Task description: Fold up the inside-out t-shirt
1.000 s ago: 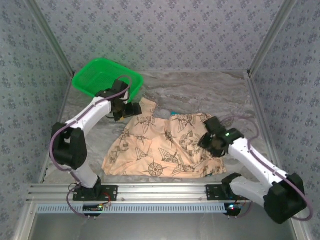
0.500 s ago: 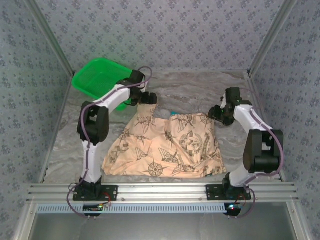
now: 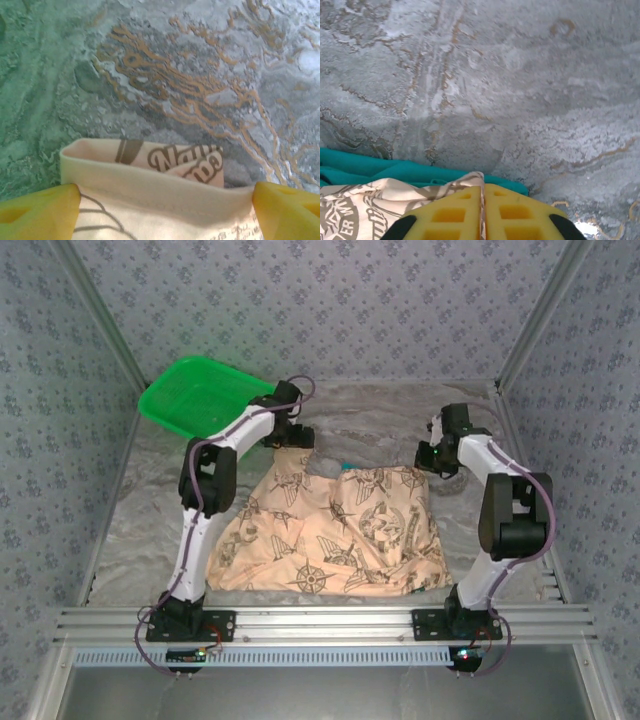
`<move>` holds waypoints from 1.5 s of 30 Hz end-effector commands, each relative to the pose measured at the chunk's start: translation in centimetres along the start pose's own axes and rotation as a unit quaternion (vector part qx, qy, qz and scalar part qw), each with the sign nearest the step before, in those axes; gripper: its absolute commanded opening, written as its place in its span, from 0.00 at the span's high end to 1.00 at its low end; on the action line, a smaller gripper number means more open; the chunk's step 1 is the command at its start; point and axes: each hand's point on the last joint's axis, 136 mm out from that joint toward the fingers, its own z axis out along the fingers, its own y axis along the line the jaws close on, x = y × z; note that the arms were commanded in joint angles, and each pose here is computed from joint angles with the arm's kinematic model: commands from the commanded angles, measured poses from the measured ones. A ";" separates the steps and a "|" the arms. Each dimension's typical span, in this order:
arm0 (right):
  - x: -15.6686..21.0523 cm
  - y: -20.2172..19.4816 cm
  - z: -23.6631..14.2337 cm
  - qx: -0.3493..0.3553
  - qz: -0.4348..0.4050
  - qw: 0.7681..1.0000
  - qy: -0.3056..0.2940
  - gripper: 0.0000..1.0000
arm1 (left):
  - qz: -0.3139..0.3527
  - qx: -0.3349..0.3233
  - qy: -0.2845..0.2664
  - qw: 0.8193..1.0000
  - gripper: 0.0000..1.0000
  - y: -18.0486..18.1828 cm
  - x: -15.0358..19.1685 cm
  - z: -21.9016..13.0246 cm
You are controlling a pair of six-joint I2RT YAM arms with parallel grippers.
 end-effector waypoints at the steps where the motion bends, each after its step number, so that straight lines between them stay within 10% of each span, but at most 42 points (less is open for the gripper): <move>1: -1.2 0.1 -1.0 0.021 -0.020 0.999 -0.021 0.93 | -0.007 -0.028 0.045 0.999 0.29 1.4 2.0 2.4; 9: -3.1 1.9 -4.9 0.009 -0.034 0.995 -0.095 1.00 | 0.010 -0.024 0.021 0.999 1.00 0.9 -0.1 -0.3; 15: -1.3 1.7 -5.5 0.007 -0.011 0.995 -0.099 1.00 | 0.016 -0.019 -0.053 0.998 1.00 0.2 -3.1 -7.5; 17: -0.9 0.8 -4.5 0.013 -0.004 0.997 -0.076 0.71 | 0.017 -0.015 -0.072 0.997 1.00 0.1 -3.5 -9.6; 22: -1.3 0.3 -2.0 -0.006 -0.024 0.999 -0.025 0.60 | 0.005 0.006 -0.101 0.995 1.00 -0.5 -2.6 -13.7; 41: 0.8 0.0 1.6 -0.022 -0.021 0.999 0.034 0.71 | -0.005 0.000 -0.120 0.993 1.00 0.4 -0.3 -16.8; 45: 0.6 0.0 1.5 -0.018 -0.030 0.999 0.034 0.90 | -0.002 -0.006 -0.120 0.993 1.00 0.6 -0.4 -16.8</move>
